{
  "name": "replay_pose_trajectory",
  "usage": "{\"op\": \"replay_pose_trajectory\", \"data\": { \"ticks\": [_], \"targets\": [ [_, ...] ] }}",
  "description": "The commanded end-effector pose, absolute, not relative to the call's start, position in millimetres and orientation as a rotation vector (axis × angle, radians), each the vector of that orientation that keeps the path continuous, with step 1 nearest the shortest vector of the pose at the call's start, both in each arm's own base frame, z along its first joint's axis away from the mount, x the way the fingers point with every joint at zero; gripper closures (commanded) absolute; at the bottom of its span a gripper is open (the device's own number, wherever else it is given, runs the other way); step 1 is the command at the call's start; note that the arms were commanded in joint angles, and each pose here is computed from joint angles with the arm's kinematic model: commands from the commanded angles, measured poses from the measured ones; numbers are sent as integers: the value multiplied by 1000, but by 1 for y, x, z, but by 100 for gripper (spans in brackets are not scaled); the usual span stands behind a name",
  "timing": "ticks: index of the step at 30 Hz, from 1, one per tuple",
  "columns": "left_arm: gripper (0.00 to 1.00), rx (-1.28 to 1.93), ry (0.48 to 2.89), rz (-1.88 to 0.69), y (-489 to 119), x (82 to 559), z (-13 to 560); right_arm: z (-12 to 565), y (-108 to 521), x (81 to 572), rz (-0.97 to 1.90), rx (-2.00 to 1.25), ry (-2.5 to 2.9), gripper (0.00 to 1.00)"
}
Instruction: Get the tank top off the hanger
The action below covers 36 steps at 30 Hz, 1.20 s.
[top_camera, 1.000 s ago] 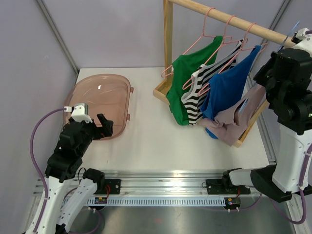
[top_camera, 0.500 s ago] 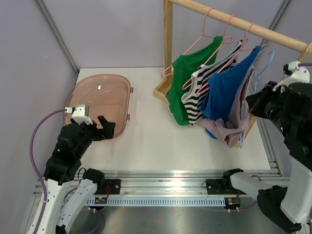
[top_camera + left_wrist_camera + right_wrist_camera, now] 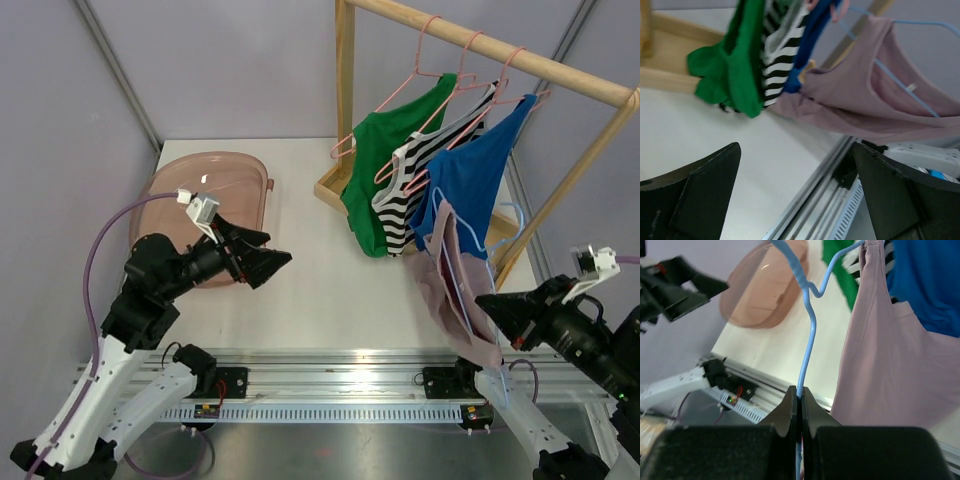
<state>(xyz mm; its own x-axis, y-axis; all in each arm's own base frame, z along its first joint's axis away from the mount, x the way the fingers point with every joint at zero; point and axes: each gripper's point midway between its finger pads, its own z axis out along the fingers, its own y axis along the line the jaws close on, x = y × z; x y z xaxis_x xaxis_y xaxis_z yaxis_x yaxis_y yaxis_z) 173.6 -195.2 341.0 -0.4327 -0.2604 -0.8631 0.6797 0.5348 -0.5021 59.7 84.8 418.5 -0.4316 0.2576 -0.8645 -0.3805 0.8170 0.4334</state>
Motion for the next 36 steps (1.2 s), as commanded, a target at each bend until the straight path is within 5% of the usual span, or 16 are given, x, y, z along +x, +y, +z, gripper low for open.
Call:
{"op": "replay_pose_trajectory", "data": {
  "ticks": [1, 6, 18, 32, 34, 36],
  "targets": [
    [1, 509, 1424, -1257, -220, 139, 416, 419, 108, 13, 925, -282, 1834, 100],
    [1, 439, 1419, -1078, -231, 154, 428, 423, 121, -11, 1066, -430, 1792, 100],
    [1, 531, 1423, -843, -316, 151, 428, 463, 155, 25, 1225, -551, 1775, 100],
    [16, 503, 1465, -752, -339, 178, 407, 480, 165, 18, 1308, -657, 1665, 100],
    [26, 497, 1454, -792, -342, 181, 409, 478, 164, 20, 1297, -659, 1665, 100],
    [52, 482, 1460, -789, -341, 186, 408, 474, 163, 23, 1281, -644, 1683, 100]
  ]
}}
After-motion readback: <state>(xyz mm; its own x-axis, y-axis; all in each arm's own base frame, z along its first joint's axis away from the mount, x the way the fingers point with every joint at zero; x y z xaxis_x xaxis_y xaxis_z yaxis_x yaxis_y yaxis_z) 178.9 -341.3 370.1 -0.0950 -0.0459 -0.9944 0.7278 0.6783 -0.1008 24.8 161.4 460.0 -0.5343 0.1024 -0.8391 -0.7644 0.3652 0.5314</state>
